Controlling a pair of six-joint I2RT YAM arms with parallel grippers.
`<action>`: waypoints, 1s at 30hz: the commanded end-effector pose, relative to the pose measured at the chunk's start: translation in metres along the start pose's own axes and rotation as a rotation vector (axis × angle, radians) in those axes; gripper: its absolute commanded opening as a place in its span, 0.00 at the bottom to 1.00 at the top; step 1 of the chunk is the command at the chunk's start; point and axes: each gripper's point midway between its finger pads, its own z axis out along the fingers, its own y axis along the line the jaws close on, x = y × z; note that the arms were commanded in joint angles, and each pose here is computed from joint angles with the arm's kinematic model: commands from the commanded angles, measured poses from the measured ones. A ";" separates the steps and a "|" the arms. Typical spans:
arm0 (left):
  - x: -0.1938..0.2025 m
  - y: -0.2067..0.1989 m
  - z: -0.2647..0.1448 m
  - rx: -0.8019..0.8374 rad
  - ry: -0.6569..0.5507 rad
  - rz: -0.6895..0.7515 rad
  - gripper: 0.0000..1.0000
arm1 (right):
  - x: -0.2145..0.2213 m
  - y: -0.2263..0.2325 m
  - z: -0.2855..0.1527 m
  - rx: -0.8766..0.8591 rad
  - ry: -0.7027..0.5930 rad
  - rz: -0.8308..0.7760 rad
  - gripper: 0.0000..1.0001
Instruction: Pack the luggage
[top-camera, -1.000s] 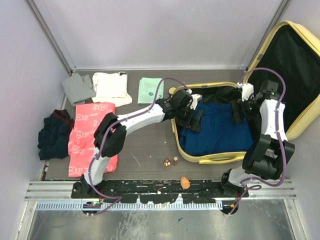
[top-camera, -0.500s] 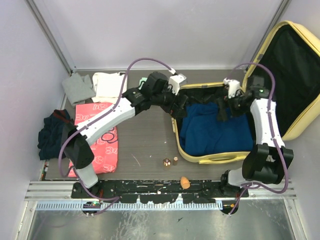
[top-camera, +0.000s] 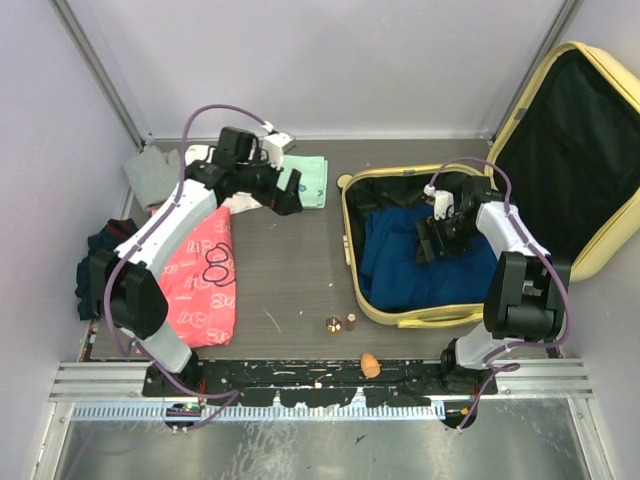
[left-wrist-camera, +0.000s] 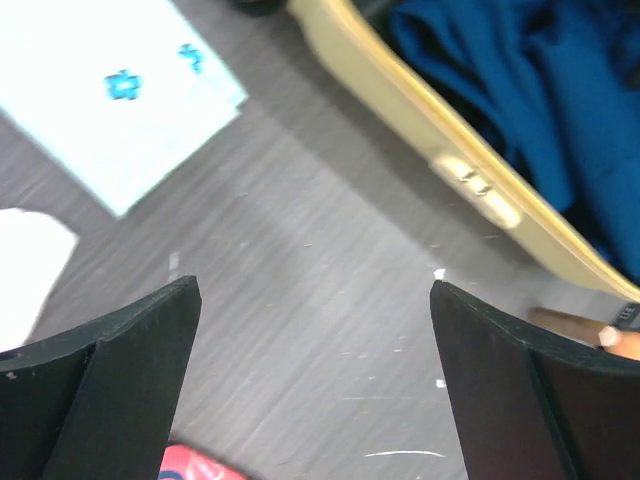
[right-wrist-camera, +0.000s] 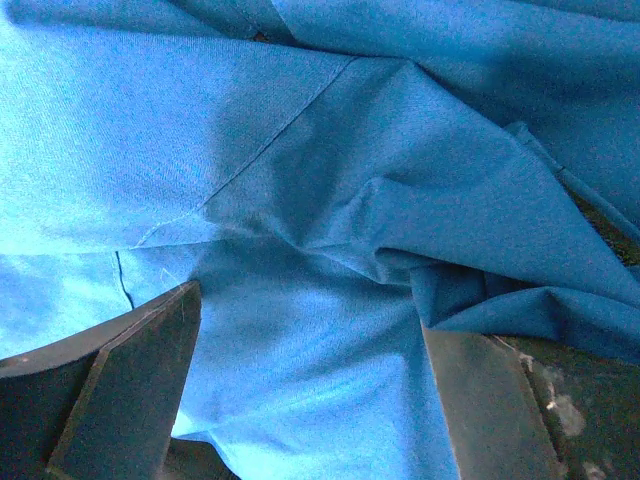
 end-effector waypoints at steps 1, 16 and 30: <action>0.000 0.040 -0.010 -0.061 0.008 0.109 0.98 | -0.035 0.002 -0.027 0.027 -0.128 -0.040 0.95; 0.006 0.126 0.109 0.079 0.155 0.393 0.67 | -0.075 0.032 -0.087 0.005 -0.293 -0.063 0.96; 0.079 0.151 0.151 0.191 0.388 0.615 0.32 | -0.070 0.026 -0.071 -0.016 -0.249 -0.046 0.95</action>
